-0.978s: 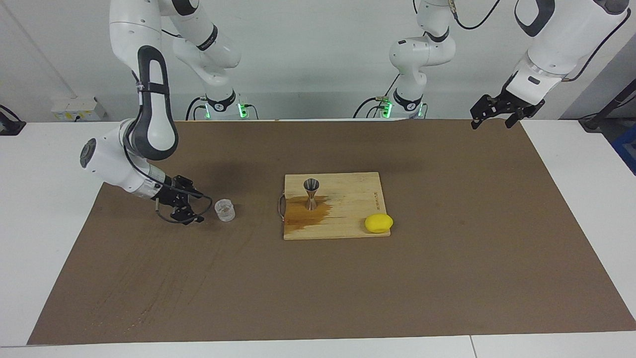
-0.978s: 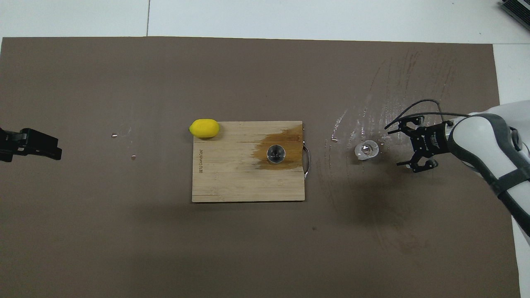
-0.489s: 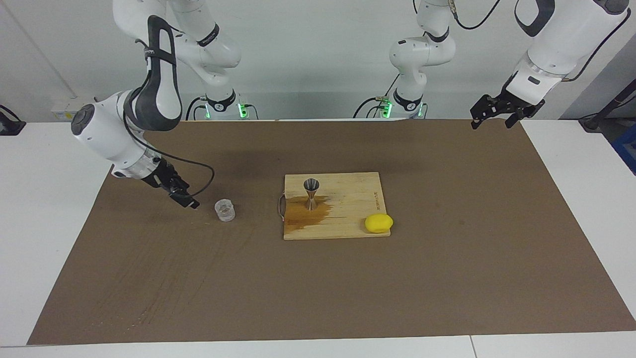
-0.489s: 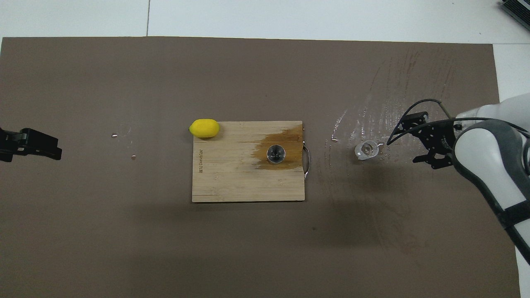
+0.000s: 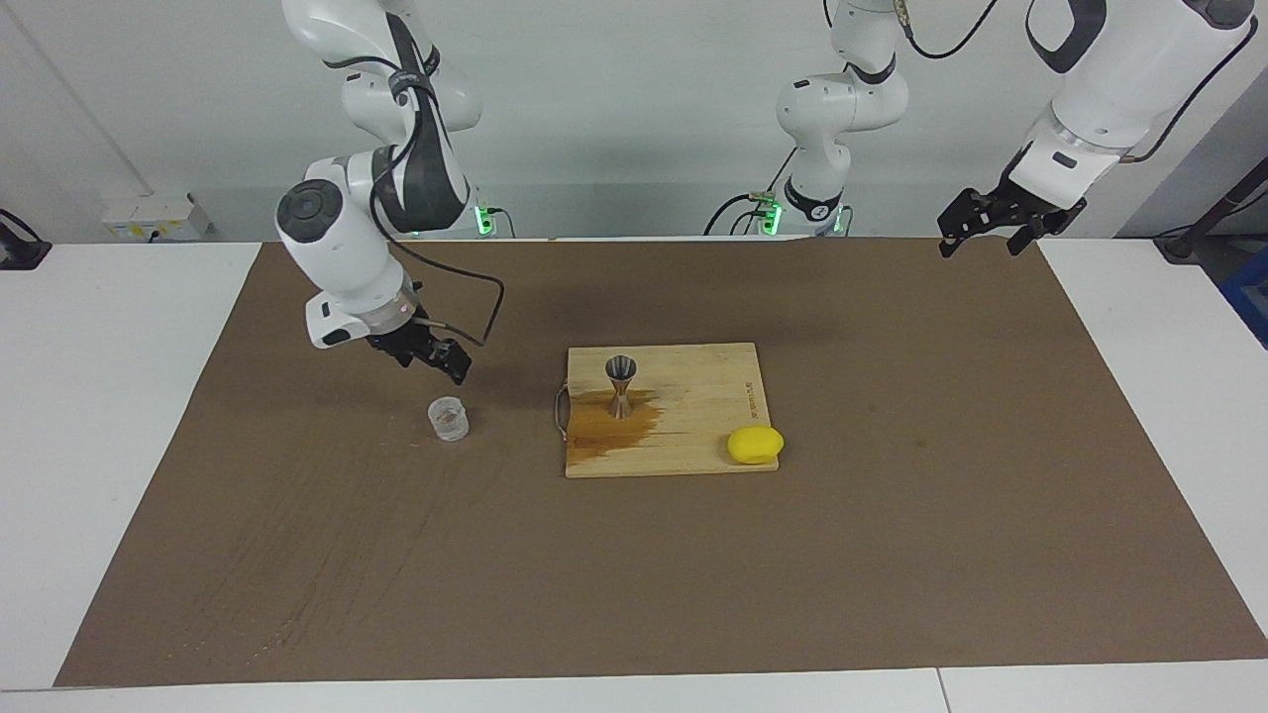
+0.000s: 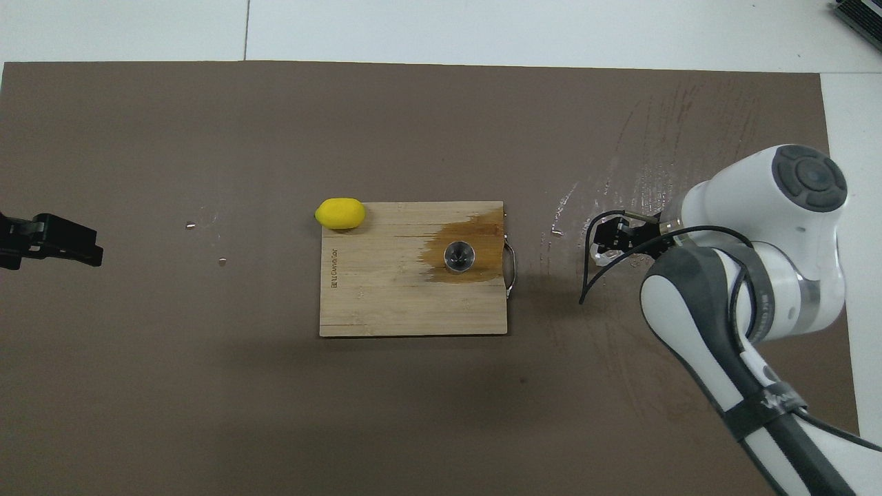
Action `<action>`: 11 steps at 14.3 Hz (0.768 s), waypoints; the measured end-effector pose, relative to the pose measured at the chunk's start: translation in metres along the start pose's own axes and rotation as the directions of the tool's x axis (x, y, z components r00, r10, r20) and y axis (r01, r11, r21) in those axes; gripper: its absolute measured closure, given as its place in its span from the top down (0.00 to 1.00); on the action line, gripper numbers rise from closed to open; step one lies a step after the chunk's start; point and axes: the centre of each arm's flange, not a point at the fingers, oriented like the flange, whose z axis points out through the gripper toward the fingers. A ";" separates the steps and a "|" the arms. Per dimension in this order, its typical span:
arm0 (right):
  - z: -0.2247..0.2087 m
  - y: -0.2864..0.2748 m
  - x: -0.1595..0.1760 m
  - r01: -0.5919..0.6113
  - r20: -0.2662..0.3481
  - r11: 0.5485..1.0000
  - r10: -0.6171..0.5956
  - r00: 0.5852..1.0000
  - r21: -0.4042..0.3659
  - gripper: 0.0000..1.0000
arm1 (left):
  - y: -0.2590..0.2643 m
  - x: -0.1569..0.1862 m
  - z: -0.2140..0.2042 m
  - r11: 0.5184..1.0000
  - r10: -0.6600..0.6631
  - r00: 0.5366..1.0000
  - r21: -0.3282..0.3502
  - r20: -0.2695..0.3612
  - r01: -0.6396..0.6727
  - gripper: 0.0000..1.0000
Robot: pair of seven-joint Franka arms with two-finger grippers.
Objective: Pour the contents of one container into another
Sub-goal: 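Open the right gripper and draw it back from the glass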
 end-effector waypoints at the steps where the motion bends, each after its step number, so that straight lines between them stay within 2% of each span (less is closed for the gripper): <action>1: -0.007 -0.010 -0.002 0.049 -0.019 0.999 -0.049 0.999 -0.021 1.00 | 0.000 0.000 0.000 1.000 0.000 1.000 0.000 0.000 0.000 1.00; 4: -0.060 -0.017 0.008 0.151 -0.093 0.985 -0.159 0.983 -0.084 1.00 | 0.000 0.000 0.000 1.000 0.000 1.000 0.000 0.000 0.000 1.00; 7: -0.131 0.004 0.025 0.209 -0.146 0.974 -0.221 0.964 -0.091 1.00 | 0.000 0.000 0.000 1.000 0.000 1.000 0.000 0.000 0.000 1.00; 11: -0.182 0.026 0.026 0.191 -0.138 0.977 -0.202 0.970 -0.089 1.00 | 0.000 0.000 0.000 1.000 0.000 1.000 0.000 0.000 0.000 1.00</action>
